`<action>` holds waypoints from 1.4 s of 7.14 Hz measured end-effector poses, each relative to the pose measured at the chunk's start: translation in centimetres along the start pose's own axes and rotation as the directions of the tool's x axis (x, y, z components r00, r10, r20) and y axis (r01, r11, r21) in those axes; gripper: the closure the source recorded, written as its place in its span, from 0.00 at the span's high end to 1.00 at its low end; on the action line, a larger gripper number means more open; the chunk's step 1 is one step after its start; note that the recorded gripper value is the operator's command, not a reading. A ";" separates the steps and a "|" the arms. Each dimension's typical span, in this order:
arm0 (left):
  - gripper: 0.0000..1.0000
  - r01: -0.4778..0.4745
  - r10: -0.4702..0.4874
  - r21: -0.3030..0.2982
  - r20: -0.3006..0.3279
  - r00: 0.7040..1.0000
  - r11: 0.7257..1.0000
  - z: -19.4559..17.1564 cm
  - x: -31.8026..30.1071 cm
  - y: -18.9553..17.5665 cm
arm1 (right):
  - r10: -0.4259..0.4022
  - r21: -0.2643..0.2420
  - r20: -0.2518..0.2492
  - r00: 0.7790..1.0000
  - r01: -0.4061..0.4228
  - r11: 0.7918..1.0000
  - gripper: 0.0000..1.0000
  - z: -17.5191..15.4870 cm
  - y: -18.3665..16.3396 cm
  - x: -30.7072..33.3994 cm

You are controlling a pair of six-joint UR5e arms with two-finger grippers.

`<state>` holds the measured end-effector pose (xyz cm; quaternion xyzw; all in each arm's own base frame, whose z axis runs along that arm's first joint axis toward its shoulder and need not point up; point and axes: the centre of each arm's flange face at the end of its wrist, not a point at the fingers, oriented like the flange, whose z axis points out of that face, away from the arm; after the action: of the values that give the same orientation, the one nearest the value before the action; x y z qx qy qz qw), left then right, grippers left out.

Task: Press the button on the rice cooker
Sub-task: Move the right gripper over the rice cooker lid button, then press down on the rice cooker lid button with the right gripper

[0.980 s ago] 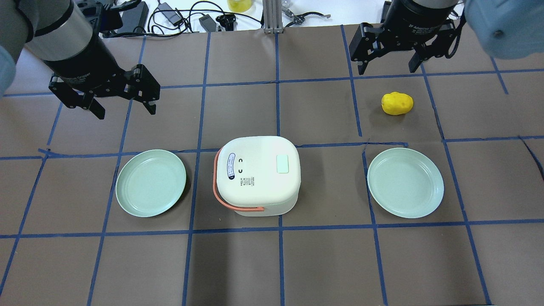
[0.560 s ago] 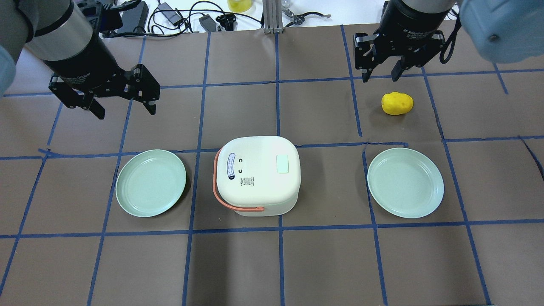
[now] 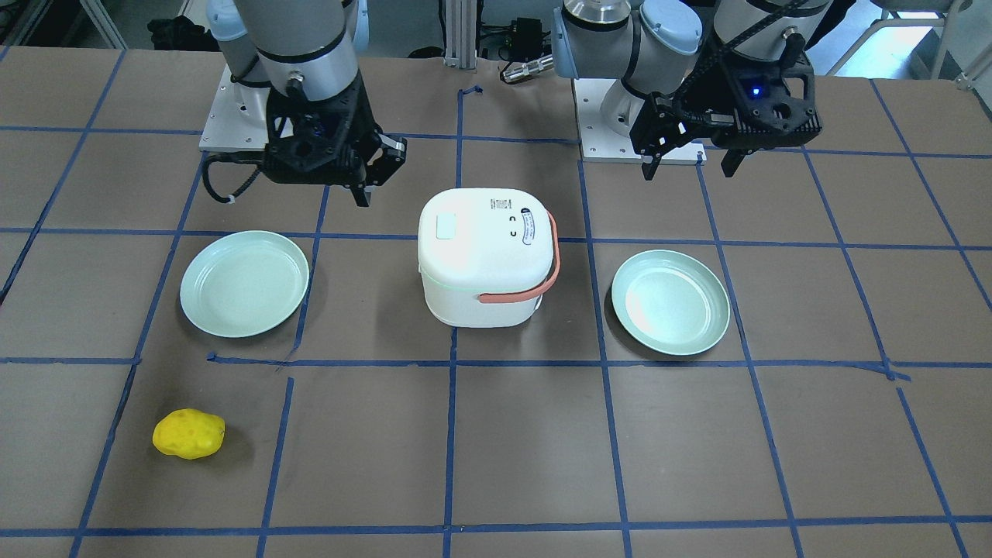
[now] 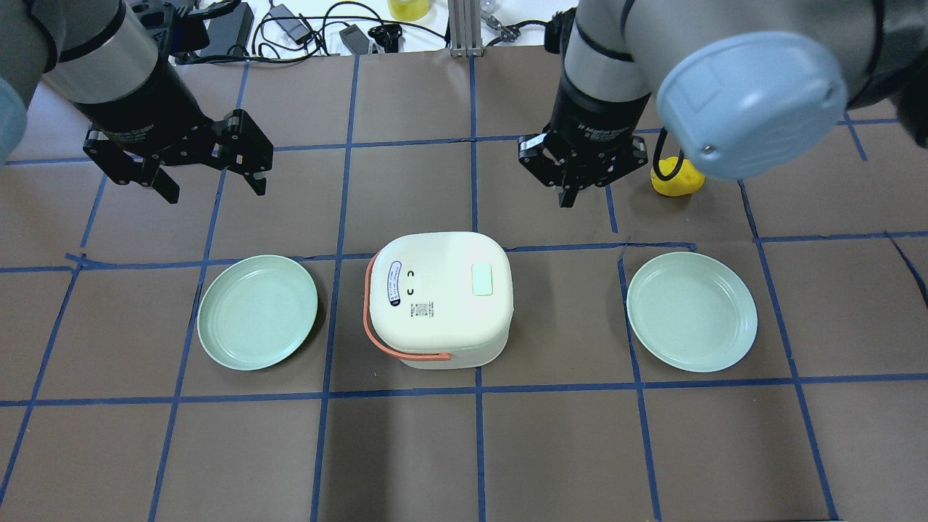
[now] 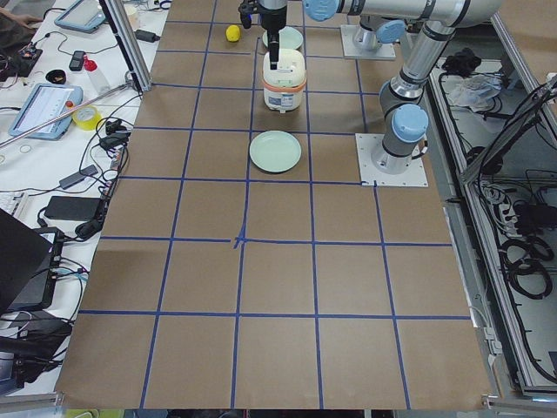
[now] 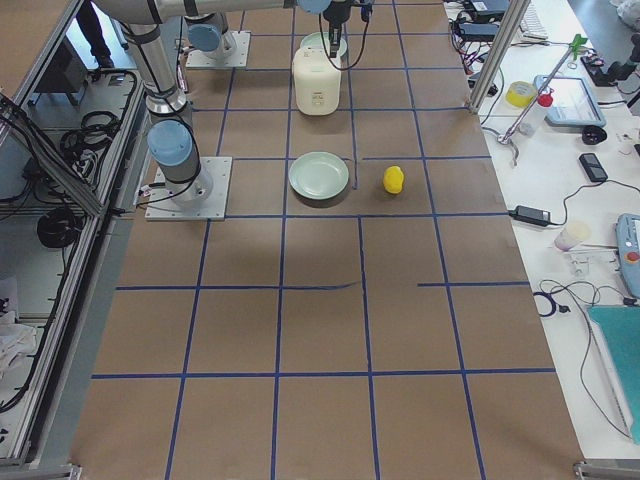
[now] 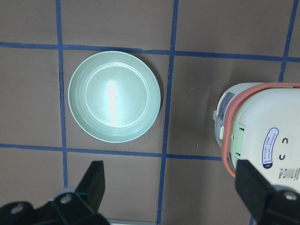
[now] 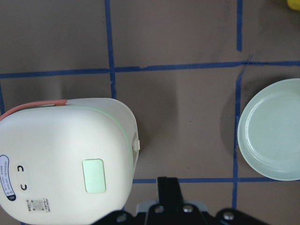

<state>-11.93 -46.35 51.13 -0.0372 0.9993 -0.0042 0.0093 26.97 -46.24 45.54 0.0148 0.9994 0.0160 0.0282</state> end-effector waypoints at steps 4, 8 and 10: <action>1.00 0.001 -0.001 0.000 0.000 1.000 1.000 0.0 0.0 0.0 | -0.029 0.027 0.005 1.000 0.029 0.999 0.00 6.9 3.0 -5.4; 1.00 0.001 -0.001 0.000 0.000 1.000 1.000 0.0 0.0 0.0 | -0.039 0.005 0.002 0.999 0.039 0.999 0.00 9.6 3.2 -6.7; 1.00 0.000 0.000 0.000 0.000 1.000 1.000 0.0 0.0 0.0 | -0.043 -0.001 -0.001 0.999 0.043 0.999 0.00 10.0 3.2 -6.9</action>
<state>-11.93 -46.35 51.14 -0.0374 0.9992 -0.0042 0.0093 34.48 -42.96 36.06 -0.0067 0.9995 0.0157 0.0282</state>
